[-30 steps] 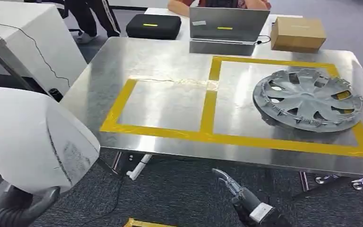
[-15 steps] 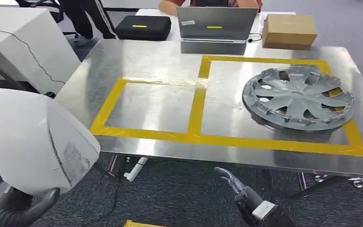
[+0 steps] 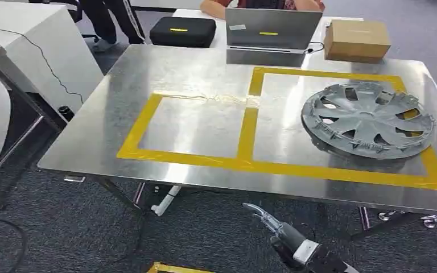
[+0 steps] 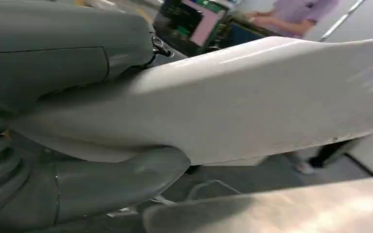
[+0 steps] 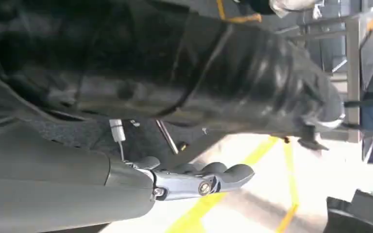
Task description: Take the parts from the cabinet and place them on the table.
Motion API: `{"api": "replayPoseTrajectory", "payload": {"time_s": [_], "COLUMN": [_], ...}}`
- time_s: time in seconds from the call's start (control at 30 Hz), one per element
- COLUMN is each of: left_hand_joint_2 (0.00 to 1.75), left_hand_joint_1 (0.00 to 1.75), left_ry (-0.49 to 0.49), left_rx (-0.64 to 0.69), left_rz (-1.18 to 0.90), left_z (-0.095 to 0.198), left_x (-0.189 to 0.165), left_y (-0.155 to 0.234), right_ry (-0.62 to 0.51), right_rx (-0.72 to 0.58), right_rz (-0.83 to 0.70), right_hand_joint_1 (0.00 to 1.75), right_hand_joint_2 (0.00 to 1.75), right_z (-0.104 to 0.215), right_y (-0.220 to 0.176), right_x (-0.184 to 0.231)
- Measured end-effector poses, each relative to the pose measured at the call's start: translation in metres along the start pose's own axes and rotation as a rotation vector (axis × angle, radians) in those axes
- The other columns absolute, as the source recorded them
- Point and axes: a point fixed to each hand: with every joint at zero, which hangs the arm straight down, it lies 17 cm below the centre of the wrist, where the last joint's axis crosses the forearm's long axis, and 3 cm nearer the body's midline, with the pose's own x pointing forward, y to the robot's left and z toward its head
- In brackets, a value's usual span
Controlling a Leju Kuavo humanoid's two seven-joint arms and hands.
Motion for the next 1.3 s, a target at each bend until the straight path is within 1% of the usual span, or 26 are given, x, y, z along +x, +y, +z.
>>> {"api": "replayPoseTrajectory", "payload": {"time_s": [0.07, 0.17, 0.27, 0.43, 0.5, 0.6, 0.73, 1.0, 1.13, 1.23, 1.3], "left_hand_joint_2": [1.75, 1.75, 1.75, 1.75, 1.75, 1.75, 1.75, 1.75, 1.75, 1.75, 1.75], "left_hand_joint_1": [1.75, 1.75, 1.75, 1.75, 1.75, 1.75, 1.75, 1.75, 1.75, 1.75, 1.75], "left_ry": [0.065, 0.119, 0.146, 0.145, 0.133, 0.091, 0.056, 0.021, -0.004, -0.03, -0.044], "left_rx": [0.012, 0.016, 0.014, 0.012, 0.006, -0.027, -0.056, -0.091, -0.122, -0.175, -0.218], "left_rz": [-0.046, -0.119, -0.165, -0.195, -0.237, -0.328, -0.345, -0.364, -0.405, -0.458, -0.486], "left_z": [-0.011, -0.025, -0.037, -0.052, -0.055, -0.061, -0.067, -0.069, -0.069, -0.063, -0.056], "left_x": [-0.025, -0.041, -0.047, -0.041, -0.036, -0.016, 0.005, 0.023, 0.032, 0.043, 0.049], "left_y": [0.008, 0.013, 0.014, 0.01, 0.004, -0.017, -0.039, -0.06, -0.074, -0.104, -0.131], "right_ry": [0.002, 0.011, 0.01, 0.011, 0.015, 0.018, 0.021, 0.021, 0.022, 0.029, 0.026], "right_rx": [0.0, 0.003, 0.007, 0.01, 0.011, 0.016, 0.016, 0.019, 0.026, 0.041, 0.047], "right_rz": [0.001, -0.002, -0.002, -0.003, -0.004, 0.003, 0.007, 0.01, 0.011, 0.011, 0.012], "right_hand_joint_1": [0.0, 0.0, 0.0, 0.0, 0.0, 0.0, 0.0, 0.0, 0.0, 0.0, 0.0], "right_hand_joint_2": [0.0, 0.0, 0.0, 0.0, 0.0, 0.0, 0.0, 0.0, 0.0, 0.0, 0.0], "right_z": [0.0, 0.002, 0.003, 0.003, 0.004, 0.004, 0.004, 0.004, 0.004, 0.003, 0.001], "right_y": [-0.001, 0.0, 0.001, 0.001, 0.002, 0.001, 0.0, -0.001, 0.0, 0.002, 0.002], "right_x": [-0.001, -0.004, -0.004, -0.004, -0.005, -0.006, -0.006, -0.007, -0.007, -0.007, -0.006]}}
